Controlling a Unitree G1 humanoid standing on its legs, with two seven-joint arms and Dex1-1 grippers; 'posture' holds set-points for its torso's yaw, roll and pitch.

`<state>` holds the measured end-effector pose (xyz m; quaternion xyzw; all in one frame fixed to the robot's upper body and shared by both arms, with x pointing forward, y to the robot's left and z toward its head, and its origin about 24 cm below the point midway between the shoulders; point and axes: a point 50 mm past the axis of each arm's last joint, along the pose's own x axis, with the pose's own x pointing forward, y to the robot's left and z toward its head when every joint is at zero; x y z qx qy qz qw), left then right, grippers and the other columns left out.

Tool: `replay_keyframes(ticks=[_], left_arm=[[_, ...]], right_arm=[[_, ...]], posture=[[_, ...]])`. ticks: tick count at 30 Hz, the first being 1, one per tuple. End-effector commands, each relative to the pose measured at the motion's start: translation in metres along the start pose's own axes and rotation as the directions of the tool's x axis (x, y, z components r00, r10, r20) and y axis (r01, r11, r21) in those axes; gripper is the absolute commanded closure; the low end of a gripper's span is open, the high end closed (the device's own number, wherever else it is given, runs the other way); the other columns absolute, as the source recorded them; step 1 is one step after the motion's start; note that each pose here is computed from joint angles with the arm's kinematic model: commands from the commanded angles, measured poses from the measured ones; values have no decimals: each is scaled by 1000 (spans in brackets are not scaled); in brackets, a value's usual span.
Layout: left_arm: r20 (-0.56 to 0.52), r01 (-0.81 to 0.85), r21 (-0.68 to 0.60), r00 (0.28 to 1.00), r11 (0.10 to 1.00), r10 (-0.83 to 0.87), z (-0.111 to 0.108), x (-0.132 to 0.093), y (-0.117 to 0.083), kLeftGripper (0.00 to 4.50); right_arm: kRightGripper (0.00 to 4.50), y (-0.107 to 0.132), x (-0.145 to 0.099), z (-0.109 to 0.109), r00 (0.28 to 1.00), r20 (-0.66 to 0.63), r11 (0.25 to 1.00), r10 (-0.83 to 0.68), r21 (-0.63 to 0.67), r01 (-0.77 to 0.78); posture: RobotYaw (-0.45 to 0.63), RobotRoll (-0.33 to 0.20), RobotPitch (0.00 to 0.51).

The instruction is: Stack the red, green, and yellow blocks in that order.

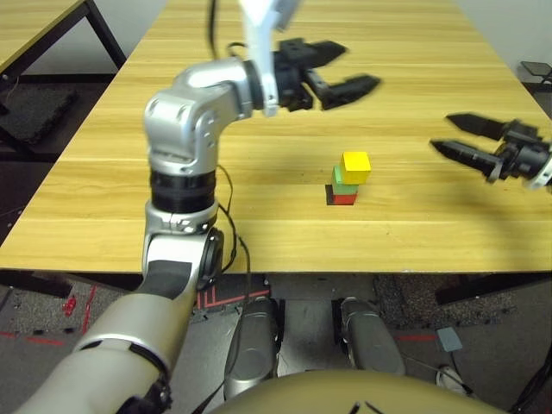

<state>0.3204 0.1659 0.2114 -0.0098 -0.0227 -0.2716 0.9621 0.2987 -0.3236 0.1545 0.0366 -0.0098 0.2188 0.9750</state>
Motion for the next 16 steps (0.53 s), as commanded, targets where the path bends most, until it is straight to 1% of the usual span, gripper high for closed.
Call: replay_keyframes(ticks=[1,2,3,6,8,12,16], left_arm=[[88,-250,36,965,968,246,-10,-22,18,11],[93,-292,24,953,956,289,-14,-24,19,11],[101,-338,49,938,940,332,-22,-31,20,11],[118,-432,106,900,896,420,-43,-43,15,11],[136,-485,102,872,869,471,-54,-50,14,11],[164,-559,113,826,821,540,-72,-61,12,11],[146,-621,115,783,776,605,-88,-66,17,11]], right_arm=[[0,-24,-12,-13,980,45,979,-196,-57,198],[0,-29,-13,-15,974,50,973,-219,-69,222],[0,-34,-17,-19,964,52,961,-260,-87,263],[0,-50,-29,-24,927,67,920,-369,-118,374],[0,-55,-34,-27,907,65,897,-415,-135,420],[0,-60,-39,-35,883,61,869,-465,-160,469],[0,-57,-33,-41,879,56,867,-473,-150,475]], posture=[[98,-146,84],[93,-145,88],[94,-145,93],[82,-138,98],[71,-143,104],[80,-137,97],[83,-150,95]])
